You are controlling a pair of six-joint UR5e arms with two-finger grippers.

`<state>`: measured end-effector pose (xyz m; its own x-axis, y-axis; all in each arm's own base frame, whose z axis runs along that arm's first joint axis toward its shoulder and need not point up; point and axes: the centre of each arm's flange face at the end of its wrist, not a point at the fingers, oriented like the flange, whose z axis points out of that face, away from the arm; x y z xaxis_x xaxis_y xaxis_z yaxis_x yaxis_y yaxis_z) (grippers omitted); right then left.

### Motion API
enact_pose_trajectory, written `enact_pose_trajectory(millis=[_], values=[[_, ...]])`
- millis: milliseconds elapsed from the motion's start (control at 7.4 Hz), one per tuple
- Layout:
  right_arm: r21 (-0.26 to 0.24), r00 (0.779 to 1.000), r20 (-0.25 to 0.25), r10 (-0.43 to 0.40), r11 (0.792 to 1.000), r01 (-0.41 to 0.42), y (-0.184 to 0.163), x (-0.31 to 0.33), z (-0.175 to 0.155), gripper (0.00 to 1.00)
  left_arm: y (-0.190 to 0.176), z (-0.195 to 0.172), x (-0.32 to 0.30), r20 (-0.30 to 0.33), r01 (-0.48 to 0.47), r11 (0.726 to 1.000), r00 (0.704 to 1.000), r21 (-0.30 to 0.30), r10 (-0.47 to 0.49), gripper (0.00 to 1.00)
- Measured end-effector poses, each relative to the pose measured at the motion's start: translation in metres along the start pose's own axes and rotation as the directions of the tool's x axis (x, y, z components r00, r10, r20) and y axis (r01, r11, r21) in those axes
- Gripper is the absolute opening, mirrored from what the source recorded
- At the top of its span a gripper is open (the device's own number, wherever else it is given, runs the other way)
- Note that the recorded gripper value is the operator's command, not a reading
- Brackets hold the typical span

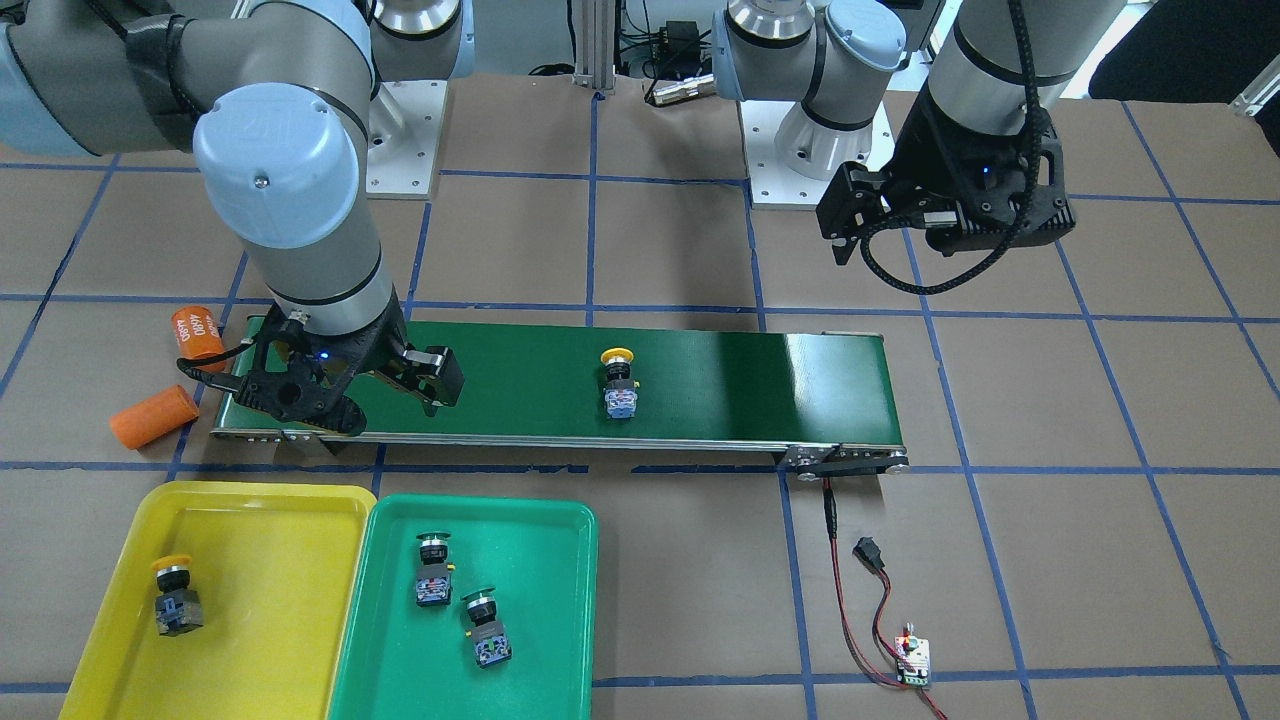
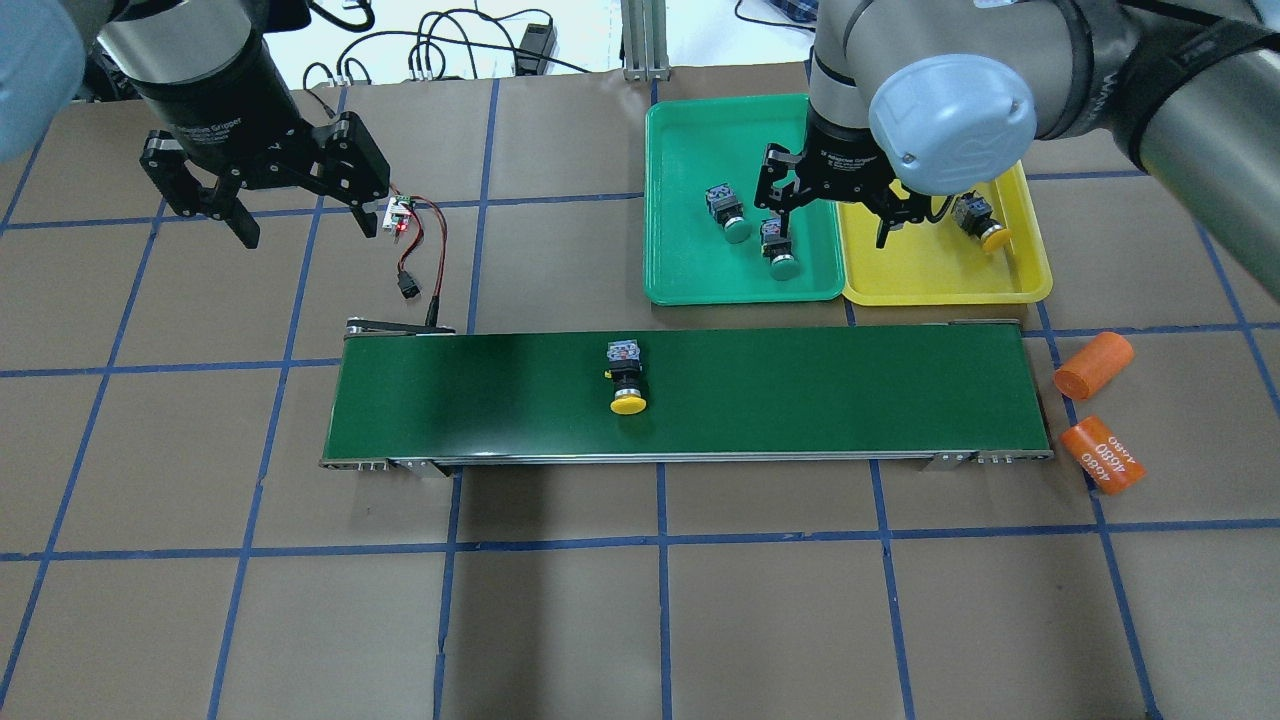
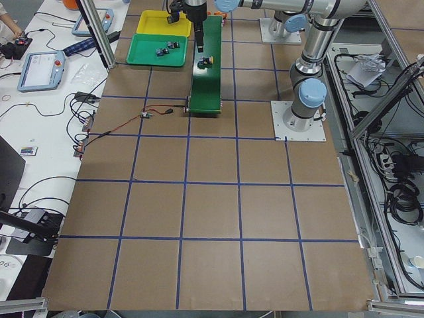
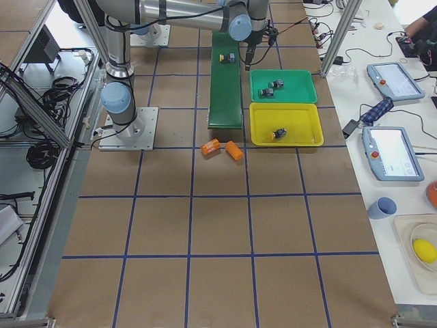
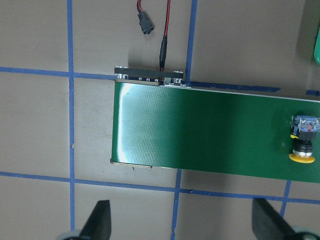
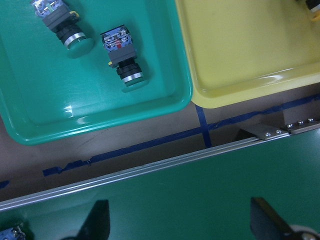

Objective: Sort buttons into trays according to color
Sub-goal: 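Move the right gripper back over the yellow-capped switch on the conveyor, then grasp the yellow-capped switch on the conveyor with the right gripper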

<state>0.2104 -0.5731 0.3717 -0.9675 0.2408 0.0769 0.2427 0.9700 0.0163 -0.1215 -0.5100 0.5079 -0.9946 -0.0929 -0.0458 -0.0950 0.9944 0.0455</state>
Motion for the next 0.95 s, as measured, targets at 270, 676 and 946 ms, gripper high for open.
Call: enact_pose_trajectory(millis=[270,676,946], values=[[0.023,1.000,0.010,0.026,0.999,-0.026,0.010,-0.033,0.012,1.00,-0.003,-0.001,-0.001,-0.001,0.004,1.000,1.000,0.020,-0.004,1.00],[0.015,0.999,0.030,0.018,1.000,-0.019,0.031,-0.071,0.033,1.00,-0.004,-0.002,-0.002,-0.001,0.007,1.000,1.000,0.025,-0.007,1.00],[0.046,0.998,0.064,0.030,0.998,-0.033,0.043,-0.089,0.042,1.00,-0.004,-0.002,-0.002,-0.002,0.008,1.000,1.000,0.026,-0.008,1.00]])
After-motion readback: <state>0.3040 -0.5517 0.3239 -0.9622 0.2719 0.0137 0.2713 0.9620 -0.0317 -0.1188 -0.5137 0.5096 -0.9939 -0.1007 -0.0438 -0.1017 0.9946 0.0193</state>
